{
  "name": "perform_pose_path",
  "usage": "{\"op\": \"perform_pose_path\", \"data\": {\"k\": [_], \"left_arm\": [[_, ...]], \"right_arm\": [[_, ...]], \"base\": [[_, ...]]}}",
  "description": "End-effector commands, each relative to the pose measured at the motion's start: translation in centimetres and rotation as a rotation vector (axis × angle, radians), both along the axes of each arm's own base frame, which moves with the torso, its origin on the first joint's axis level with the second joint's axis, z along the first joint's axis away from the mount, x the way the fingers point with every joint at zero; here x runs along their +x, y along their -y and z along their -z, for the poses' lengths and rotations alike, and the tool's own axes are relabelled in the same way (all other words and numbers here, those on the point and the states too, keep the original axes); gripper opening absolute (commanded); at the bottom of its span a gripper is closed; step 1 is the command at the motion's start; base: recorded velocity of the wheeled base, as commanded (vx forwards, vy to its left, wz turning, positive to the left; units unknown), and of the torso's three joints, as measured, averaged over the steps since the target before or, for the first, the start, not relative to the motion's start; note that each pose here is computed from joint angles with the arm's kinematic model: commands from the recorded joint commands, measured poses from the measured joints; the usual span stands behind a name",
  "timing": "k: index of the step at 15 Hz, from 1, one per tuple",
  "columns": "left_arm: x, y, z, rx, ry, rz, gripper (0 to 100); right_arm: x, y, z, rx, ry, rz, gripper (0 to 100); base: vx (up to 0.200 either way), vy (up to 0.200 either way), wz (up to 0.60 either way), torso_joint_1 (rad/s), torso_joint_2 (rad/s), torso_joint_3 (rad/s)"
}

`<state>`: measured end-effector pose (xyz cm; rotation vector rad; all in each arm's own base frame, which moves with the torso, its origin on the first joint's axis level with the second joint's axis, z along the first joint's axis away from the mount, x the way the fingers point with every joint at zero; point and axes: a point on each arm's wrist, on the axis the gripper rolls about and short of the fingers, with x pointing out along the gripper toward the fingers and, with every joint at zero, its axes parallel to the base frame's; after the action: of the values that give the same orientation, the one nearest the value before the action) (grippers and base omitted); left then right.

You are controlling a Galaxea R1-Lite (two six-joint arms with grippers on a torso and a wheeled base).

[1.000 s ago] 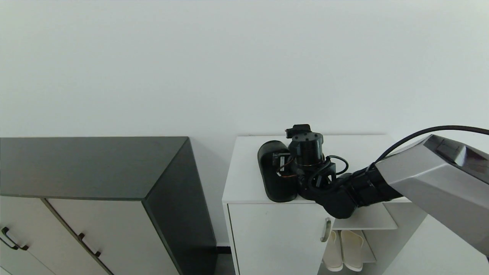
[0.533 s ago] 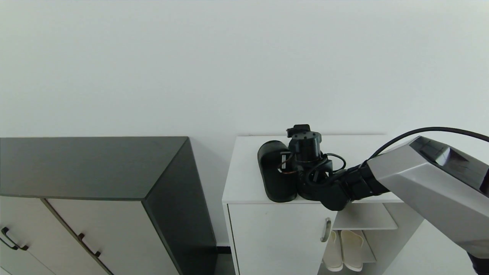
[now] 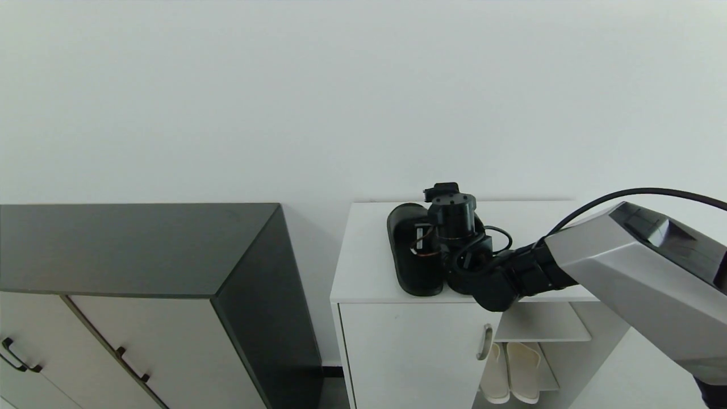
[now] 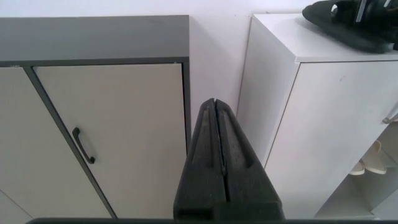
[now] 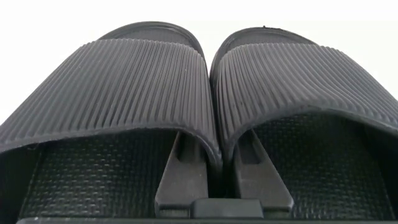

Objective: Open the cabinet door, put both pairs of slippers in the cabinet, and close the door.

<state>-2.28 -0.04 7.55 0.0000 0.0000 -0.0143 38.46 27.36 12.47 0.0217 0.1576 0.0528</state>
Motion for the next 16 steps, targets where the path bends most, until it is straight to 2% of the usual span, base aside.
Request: {"op": "perform_pose_path", "data": {"k": [1,5,10,12,16], "left_arm": [[0.0,0.0,0.0,0.0,-0.002,0.0,0],[0.0,0.0,0.0,0.0,-0.002,0.0,0],[0.0,0.0,0.0,0.0,-0.002,0.0,0],[0.0,0.0,0.0,0.002,0.0,0.001,0],[0.0,0.0,0.0,0.0,-0.002,0.001,0]], "right_arm": [[-1.8,-0.2,-2.0,0.016,0.02,-0.029,0],[-7.9,0.4,-5.3,0.017,0.012,-0.187,0],[-14.9,5.4,-5.2,-0.005,-0.08,-0.396,0],[-16.0,6.4,-3.8,-0.02,-0.109,-0.401,0],[-15.9,6.4,-3.6,-0.015,-0.094,-0.397,0]], "base": [[0.0,0.0,0.0,0.0,0.0,0.0],[0.0,0.0,0.0,0.0,0.0,0.0],[0.0,0.0,0.0,0.0,0.0,0.0],[0.0,0.0,0.0,0.0,0.0,0.0],[0.0,0.0,0.0,0.0,0.0,0.0]]}}
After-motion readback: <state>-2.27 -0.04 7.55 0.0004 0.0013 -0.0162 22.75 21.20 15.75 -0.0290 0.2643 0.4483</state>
